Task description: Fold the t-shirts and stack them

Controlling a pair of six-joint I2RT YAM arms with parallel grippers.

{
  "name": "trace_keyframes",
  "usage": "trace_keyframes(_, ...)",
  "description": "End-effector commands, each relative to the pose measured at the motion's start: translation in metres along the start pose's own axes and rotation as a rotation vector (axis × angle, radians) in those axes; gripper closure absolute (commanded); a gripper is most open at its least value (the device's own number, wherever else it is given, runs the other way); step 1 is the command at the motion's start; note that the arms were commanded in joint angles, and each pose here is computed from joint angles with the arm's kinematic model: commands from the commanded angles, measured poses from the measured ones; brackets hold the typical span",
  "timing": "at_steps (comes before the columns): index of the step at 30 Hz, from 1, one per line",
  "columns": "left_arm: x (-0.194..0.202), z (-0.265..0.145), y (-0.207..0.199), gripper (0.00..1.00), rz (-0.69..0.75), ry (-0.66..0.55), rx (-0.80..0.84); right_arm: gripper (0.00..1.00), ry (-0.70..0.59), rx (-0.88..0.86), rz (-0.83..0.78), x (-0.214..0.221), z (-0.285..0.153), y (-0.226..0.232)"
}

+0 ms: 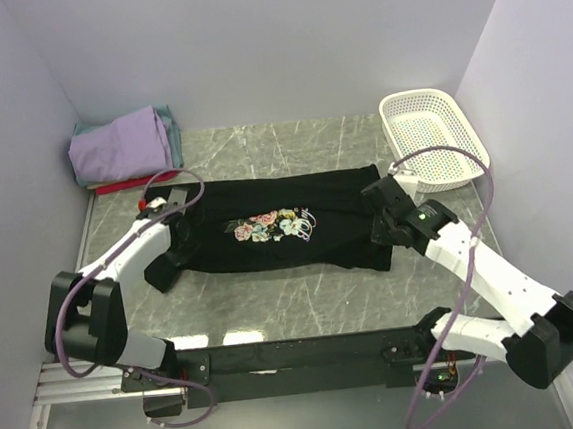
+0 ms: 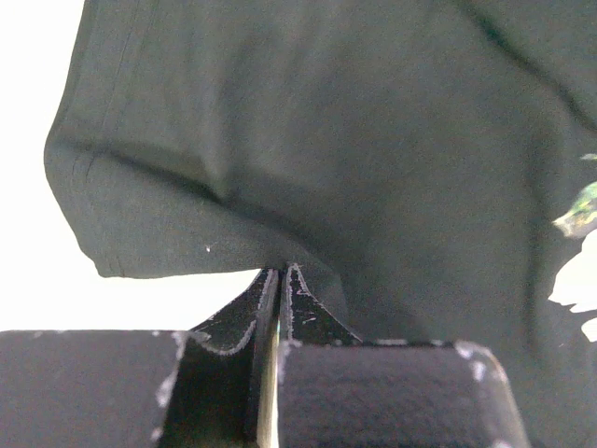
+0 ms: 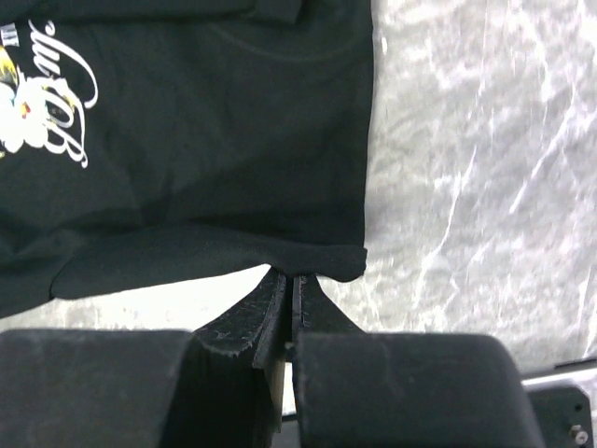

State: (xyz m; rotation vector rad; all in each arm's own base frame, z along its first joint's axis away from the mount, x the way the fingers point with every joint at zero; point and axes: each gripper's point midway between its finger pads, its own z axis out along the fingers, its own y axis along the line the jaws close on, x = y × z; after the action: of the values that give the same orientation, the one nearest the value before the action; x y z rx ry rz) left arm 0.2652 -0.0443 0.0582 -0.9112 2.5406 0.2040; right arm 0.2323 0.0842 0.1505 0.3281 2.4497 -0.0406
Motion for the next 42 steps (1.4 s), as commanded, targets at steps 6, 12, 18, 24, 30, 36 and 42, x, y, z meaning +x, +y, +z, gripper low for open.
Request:
trace_keyframes(6,-0.04,0.005,-0.02,0.92,0.106,-0.046,-0.014,0.95,-0.089,-0.019,-0.013,-0.056,0.018,0.014)
trace_keyframes(12,-0.059,0.016,-0.028,0.91,0.153,-0.052,-0.044,0.95,-0.081,-0.008,-0.016,-0.073,0.041,0.016)
trace_keyframes(18,-0.069,0.034,-0.045,0.9,0.2,-0.025,-0.029,0.95,-0.029,0.025,-0.032,-0.076,0.075,0.016)
trace_keyframes(24,-0.063,0.062,-0.058,0.89,0.283,0.04,-0.04,0.92,0.054,0.05,-0.052,-0.072,0.113,0.019)
trace_keyframes(30,-0.077,0.067,-0.064,0.85,0.308,0.005,-0.06,0.91,0.048,0.076,-0.044,-0.086,0.136,0.023)
trace_keyframes(36,-0.103,0.055,-0.047,0.8,0.346,-0.06,-0.186,0.76,0.016,0.086,-0.033,-0.108,0.146,0.023)
trace_keyframes(42,-0.117,0.037,-0.028,0.48,0.336,-0.096,-0.225,0.34,-0.049,0.118,-0.004,-0.13,0.143,0.012)
